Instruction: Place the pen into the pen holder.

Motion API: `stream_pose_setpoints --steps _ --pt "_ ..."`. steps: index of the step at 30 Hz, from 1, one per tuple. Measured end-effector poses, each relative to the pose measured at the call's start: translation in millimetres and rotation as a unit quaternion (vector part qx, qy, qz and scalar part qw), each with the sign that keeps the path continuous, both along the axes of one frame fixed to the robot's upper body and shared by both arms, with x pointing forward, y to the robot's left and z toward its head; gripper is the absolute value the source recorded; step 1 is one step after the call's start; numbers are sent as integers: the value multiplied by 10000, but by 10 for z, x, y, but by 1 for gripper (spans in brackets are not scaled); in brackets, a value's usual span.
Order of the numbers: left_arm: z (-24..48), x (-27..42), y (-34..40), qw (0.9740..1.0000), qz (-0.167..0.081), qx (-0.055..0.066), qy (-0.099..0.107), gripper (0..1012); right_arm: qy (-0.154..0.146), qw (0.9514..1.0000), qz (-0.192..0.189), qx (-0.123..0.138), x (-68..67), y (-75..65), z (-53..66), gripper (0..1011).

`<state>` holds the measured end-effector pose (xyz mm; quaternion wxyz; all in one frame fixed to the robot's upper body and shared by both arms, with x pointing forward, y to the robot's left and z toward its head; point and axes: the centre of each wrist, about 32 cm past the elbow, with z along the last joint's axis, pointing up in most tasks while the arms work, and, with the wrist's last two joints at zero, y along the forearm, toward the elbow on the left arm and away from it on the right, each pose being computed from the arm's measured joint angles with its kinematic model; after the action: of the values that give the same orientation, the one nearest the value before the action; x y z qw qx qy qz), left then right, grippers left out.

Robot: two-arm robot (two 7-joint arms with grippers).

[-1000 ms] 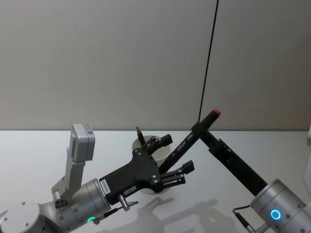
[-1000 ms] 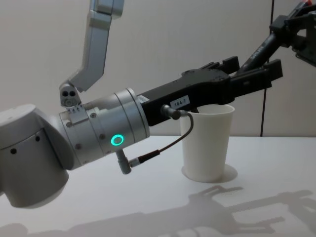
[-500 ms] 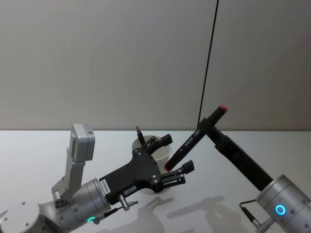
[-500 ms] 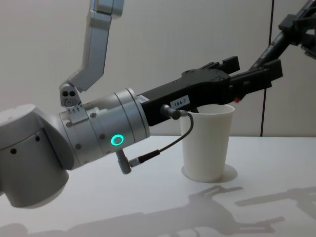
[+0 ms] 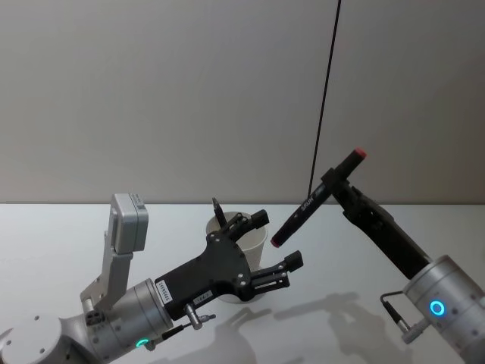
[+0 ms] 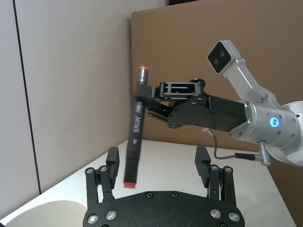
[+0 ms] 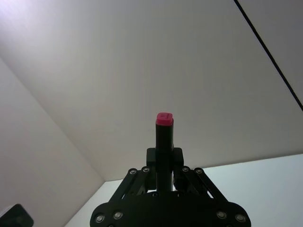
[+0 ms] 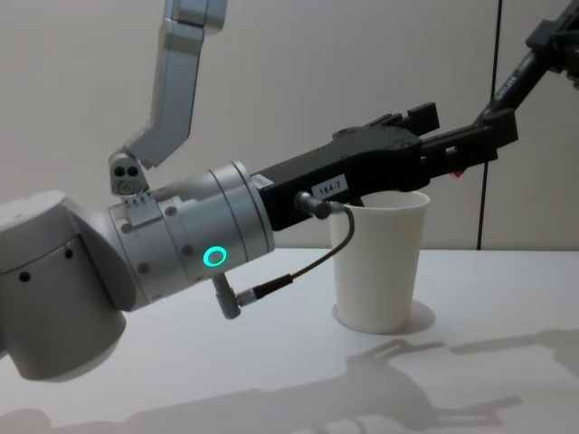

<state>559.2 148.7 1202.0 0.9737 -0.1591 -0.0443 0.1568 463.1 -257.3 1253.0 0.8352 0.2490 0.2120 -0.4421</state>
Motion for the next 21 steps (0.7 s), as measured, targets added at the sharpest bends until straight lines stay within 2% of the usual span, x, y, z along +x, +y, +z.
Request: stream_pose_setpoints --steps 13,21 --pt "0 0 0 10000 0 0 0 1003 -417 9985 -65 -361 209 94 -10 194" --pt "0 0 0 10000 0 1 0 1003 -717 9947 -119 -728 313 183 -18 194"
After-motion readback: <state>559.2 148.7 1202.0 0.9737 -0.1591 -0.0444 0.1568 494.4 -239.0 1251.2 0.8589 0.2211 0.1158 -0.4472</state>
